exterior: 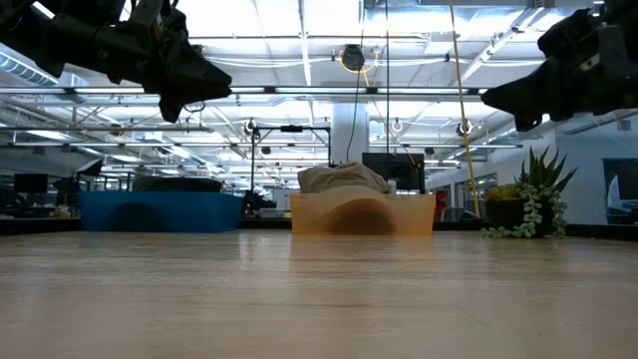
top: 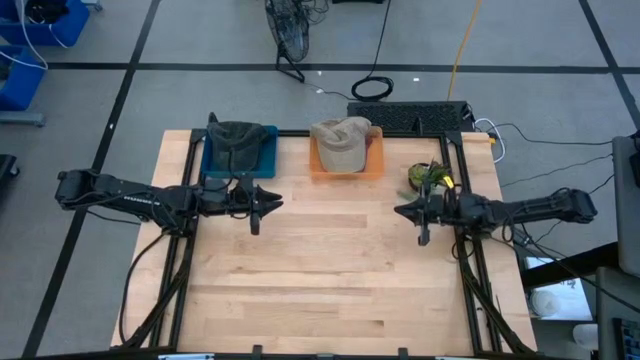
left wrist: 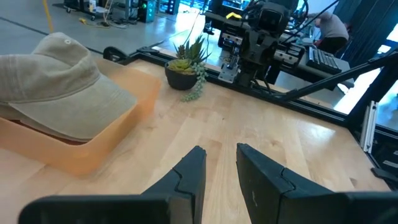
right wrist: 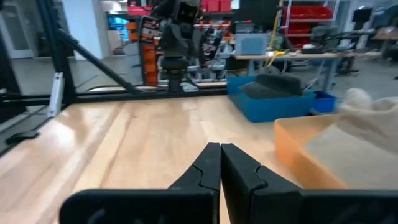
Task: Pick & Place hat
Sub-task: Return to Home Position
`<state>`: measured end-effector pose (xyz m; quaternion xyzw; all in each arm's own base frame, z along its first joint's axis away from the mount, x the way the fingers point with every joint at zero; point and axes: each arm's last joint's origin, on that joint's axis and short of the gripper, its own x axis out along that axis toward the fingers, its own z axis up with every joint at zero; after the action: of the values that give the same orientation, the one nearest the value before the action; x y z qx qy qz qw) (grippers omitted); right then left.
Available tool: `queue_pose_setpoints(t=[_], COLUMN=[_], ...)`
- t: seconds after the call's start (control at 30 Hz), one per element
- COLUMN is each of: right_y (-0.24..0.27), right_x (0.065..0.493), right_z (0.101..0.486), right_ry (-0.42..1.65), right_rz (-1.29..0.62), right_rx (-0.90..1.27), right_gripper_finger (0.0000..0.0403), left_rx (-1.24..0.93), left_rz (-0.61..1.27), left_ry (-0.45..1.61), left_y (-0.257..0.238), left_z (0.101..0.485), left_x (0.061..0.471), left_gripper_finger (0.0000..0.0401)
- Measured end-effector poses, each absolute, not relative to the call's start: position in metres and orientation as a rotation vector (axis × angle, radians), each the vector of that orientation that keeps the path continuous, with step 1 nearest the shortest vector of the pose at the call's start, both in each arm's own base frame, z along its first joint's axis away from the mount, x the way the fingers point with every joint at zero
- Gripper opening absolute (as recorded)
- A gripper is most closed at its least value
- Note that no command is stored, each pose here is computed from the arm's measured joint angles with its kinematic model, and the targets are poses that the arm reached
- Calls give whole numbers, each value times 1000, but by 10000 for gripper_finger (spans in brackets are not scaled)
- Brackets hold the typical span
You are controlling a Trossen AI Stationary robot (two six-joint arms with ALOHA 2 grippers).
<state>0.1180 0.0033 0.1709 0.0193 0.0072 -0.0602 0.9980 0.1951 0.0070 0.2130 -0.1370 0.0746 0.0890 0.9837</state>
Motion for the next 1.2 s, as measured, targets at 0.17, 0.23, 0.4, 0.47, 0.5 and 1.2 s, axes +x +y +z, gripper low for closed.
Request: queue_pose_setpoints(t=[0.17,0.23,0.4,0.47,0.5,1.2], right_y=[5,5,7,7,7,7], right_x=[118,117,115,115,115,113], right_z=[171,172,174,174,174,170], right_ry=[14,5,-20,-32,-33,-1], right_rz=[-114,-113,-36,-34,-37,-39], right_rx=[31,37,42,43,44,43], right_gripper_finger=[0,0,0,0,0,0], left_rx=[-283,-284,-274,-264,-258,-233], left_rz=[176,170,157,154,154,150], left_ry=[150,151,153,154,154,153], left_y=[6,5,3,2,2,2], left_z=[213,213,213,213,213,213], left_x=[195,195,195,195,195,195], left_gripper_finger=[93,93,93,93,93,93])
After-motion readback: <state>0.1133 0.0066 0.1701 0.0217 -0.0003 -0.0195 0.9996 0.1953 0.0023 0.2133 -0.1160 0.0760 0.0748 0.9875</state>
